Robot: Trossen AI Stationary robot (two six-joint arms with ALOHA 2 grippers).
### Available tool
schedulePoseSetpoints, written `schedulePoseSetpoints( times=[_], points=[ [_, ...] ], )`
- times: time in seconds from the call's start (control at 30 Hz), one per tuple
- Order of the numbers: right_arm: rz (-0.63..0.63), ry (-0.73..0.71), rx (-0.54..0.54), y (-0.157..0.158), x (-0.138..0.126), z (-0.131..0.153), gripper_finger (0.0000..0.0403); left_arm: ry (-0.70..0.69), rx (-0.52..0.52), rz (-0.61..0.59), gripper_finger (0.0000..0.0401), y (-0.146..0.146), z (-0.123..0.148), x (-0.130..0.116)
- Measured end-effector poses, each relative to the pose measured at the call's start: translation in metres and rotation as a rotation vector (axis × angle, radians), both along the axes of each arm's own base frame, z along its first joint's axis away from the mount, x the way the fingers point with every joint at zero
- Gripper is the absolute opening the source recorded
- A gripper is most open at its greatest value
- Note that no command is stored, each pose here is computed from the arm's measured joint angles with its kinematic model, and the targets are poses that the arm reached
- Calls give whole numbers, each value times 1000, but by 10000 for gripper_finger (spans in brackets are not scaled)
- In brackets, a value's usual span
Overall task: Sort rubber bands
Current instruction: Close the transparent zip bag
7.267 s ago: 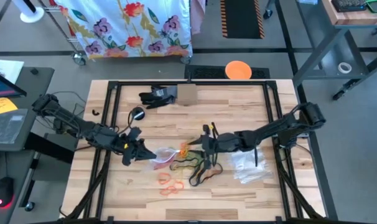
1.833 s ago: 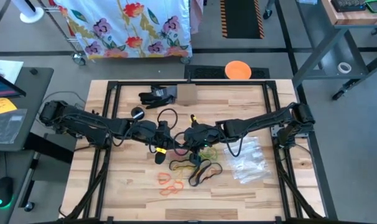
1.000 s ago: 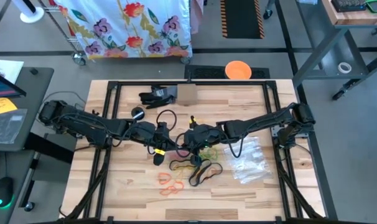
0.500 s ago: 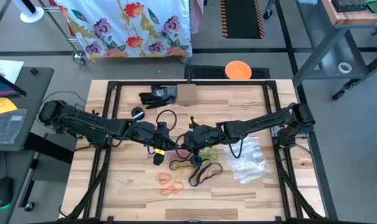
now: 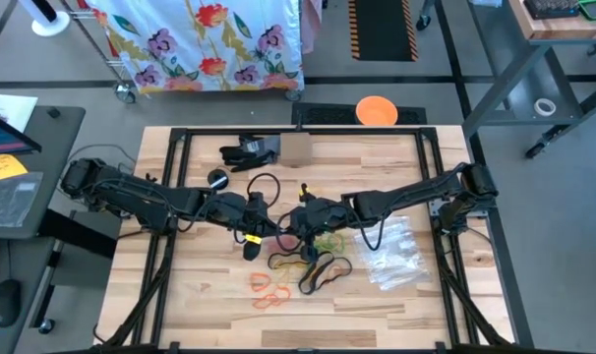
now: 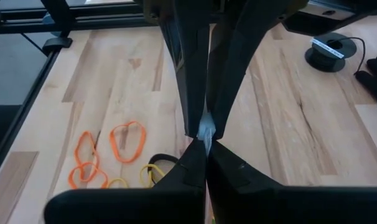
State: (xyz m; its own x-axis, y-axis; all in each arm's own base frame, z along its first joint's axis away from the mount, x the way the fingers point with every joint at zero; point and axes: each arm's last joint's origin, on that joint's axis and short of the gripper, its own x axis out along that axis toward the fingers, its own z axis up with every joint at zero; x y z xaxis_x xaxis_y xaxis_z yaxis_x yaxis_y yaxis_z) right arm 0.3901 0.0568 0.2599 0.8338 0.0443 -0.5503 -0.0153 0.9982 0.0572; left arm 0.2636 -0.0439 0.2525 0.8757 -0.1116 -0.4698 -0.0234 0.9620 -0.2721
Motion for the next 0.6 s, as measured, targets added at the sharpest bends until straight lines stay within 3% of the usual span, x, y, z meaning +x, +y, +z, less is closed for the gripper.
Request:
schedulePoseSetpoints(
  times=[0.47, 0.6],
  points=[
    [-3, 13, -3, 0, -1, -1, 0, 22, 1, 16, 6, 1, -2, -1],
    [6, 19, 44, 0, -1, -1, 0, -1, -4, 13, 6, 0, -1, 0]
  ],
)
